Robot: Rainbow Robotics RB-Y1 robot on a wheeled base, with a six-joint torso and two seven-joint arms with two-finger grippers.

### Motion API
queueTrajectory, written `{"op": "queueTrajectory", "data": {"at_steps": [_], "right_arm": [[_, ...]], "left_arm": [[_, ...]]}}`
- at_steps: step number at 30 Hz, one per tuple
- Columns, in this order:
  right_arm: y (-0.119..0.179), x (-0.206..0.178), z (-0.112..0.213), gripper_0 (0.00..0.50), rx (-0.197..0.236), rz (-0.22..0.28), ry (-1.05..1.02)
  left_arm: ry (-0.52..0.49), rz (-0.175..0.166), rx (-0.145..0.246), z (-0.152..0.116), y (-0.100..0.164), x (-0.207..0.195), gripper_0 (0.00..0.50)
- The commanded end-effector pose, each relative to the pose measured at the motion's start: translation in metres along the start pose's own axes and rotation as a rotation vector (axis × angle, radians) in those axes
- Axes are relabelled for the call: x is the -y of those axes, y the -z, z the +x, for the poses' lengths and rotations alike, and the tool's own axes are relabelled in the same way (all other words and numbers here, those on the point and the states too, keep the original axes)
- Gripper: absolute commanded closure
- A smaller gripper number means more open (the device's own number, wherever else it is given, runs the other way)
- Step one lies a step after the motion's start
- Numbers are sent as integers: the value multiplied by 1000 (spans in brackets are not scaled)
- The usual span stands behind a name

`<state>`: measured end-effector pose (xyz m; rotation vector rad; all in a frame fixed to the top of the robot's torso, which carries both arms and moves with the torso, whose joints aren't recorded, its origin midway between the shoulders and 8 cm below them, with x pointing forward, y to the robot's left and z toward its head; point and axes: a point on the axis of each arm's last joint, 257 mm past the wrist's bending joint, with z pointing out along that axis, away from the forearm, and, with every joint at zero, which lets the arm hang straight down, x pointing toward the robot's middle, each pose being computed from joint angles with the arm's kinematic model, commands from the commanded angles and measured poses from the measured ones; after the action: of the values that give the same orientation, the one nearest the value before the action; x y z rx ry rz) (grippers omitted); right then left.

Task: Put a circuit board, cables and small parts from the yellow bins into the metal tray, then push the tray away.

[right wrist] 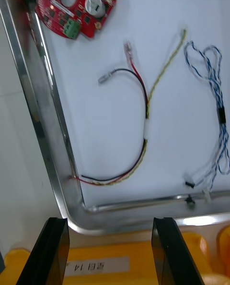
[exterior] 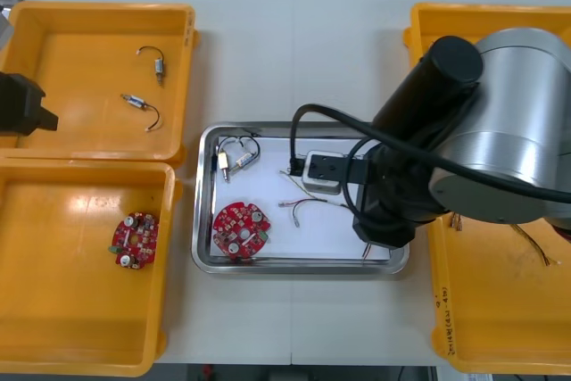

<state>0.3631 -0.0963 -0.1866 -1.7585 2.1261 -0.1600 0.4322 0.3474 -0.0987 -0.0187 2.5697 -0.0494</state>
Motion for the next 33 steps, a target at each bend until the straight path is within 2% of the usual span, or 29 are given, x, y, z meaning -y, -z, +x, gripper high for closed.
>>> {"op": "queueTrajectory", "data": {"at_steps": [1, 7, 15, 18, 23, 33], "right_arm": [[-6, -4, -41, 0, 53, 16, 123], [-24, -15, -56, 0, 55, 11, 245], [-48, -44, -58, 0, 12, 11, 326], [-60, -57, -55, 0, -15, -19, 338], [-70, -67, -52, 0, -35, -53, 335], [-90, -83, -54, 0, -31, -7, 369]], "left_arm": [[-48, -58, 23, 7, 17, -29, 0], [-23, -77, 7, 17, 17, -44, 0], [-12, -98, -31, 37, 12, -56, 0], [-8, -105, -47, 45, 10, -60, 0], [-9, -112, -70, 58, 6, -62, 0], [-44, -119, -108, 89, 3, -56, 0]]}}
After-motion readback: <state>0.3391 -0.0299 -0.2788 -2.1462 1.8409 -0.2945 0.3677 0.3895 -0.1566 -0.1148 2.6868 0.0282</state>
